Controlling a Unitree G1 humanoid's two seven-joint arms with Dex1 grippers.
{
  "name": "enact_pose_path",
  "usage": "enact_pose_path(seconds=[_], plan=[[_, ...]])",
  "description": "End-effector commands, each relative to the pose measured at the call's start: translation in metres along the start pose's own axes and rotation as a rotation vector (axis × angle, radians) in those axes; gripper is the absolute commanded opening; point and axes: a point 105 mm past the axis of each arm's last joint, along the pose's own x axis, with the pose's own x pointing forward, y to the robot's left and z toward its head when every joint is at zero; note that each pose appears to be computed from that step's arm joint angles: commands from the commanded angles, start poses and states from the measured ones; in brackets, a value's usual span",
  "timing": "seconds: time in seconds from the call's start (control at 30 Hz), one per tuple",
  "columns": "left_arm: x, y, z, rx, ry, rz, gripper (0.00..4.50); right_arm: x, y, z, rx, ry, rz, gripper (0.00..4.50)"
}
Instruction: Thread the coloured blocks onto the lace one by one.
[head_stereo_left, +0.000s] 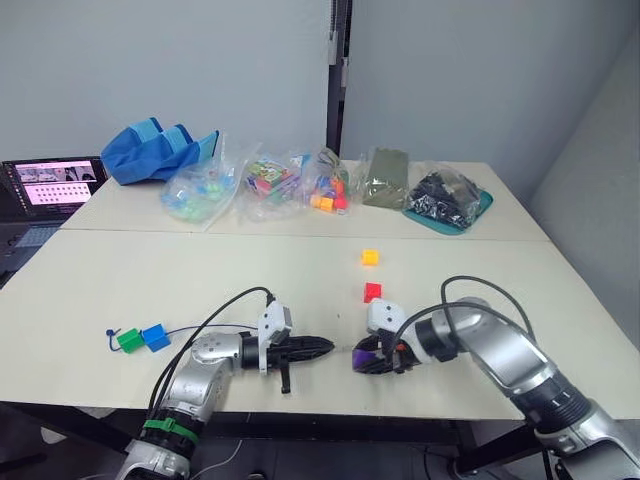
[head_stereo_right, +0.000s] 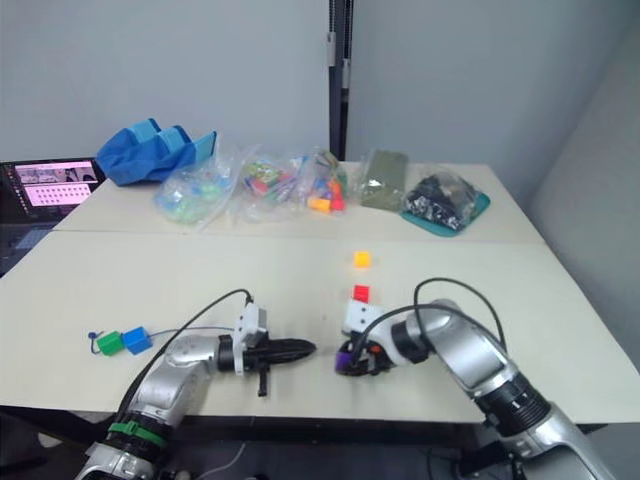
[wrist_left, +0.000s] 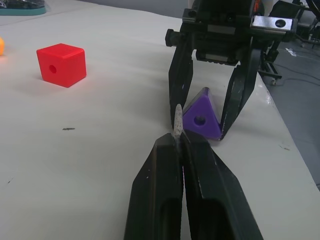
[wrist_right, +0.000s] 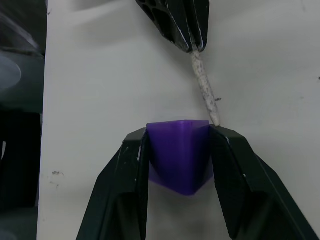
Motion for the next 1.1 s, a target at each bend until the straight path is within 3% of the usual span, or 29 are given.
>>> enact_pose_path(seconds=[0.03,0.57,0.83,1.1], plan=[[0.003,0.0,0.005,0.048,0.011,-0.029,0.0,0.007,0.003,-0.003,0.033,0.0,-0.015,1.26],[-0.025,0.011,0.003,0.047,0.046,-0.013,0.0,0.004,-0.003,-0.014,0.036,0.04,-0.037,1.26],[-0.011,-0.006,0.001,0.021,0.03,-0.092,0.0,0.005,-0.002,-0.014,0.034,0.048,-0.033,1.26],[-0.001,-0.001,0.001,0.02,0.022,-0.083,0.0,0.006,0.0,-0.013,0.034,0.047,-0.029,1.26]])
